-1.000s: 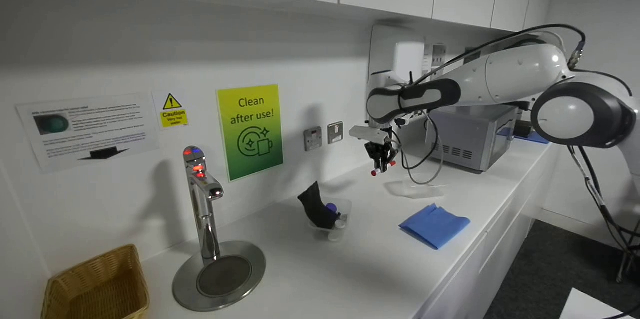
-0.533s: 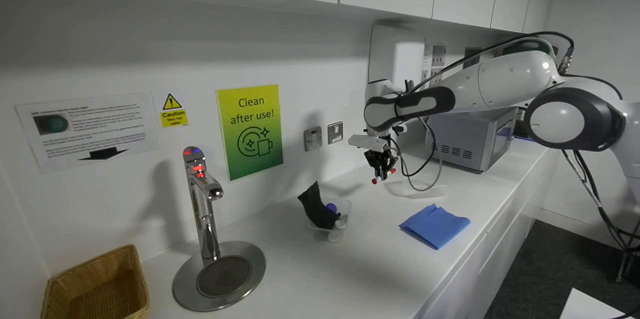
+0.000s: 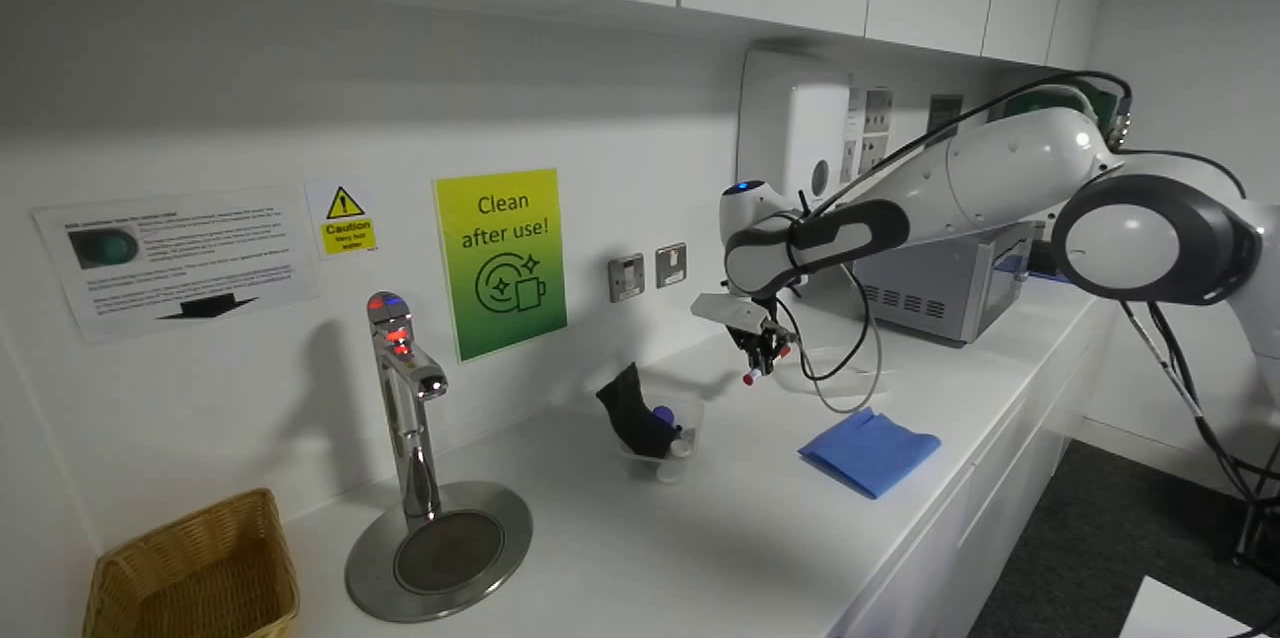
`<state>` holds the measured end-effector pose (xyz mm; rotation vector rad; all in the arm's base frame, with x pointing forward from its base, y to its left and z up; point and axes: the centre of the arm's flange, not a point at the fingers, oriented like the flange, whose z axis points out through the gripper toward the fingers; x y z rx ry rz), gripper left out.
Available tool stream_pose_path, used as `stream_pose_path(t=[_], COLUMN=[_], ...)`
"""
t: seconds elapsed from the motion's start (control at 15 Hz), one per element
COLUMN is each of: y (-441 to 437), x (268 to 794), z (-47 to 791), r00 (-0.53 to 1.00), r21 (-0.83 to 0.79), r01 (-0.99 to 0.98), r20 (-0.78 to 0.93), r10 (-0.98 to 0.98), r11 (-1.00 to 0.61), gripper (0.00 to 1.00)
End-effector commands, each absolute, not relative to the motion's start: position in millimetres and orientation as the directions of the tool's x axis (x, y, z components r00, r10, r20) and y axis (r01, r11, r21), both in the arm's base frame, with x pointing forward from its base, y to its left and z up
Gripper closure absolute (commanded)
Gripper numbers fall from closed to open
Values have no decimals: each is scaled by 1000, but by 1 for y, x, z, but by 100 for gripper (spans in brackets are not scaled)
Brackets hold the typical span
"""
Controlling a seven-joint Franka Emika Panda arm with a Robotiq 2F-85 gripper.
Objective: Put the white and red marker on the counter.
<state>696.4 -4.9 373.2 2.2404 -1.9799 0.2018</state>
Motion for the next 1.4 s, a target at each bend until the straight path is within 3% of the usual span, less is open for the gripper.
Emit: stream_pose_path(t=[0.0, 1.33], y=[-10, 1], x=[656, 619], z=[380, 372], r00=[79, 96], r21=[-22, 0], r01=[-996, -995], r20=[221, 112], r10=[-972, -989], r11=[-86, -97], gripper=[95, 95])
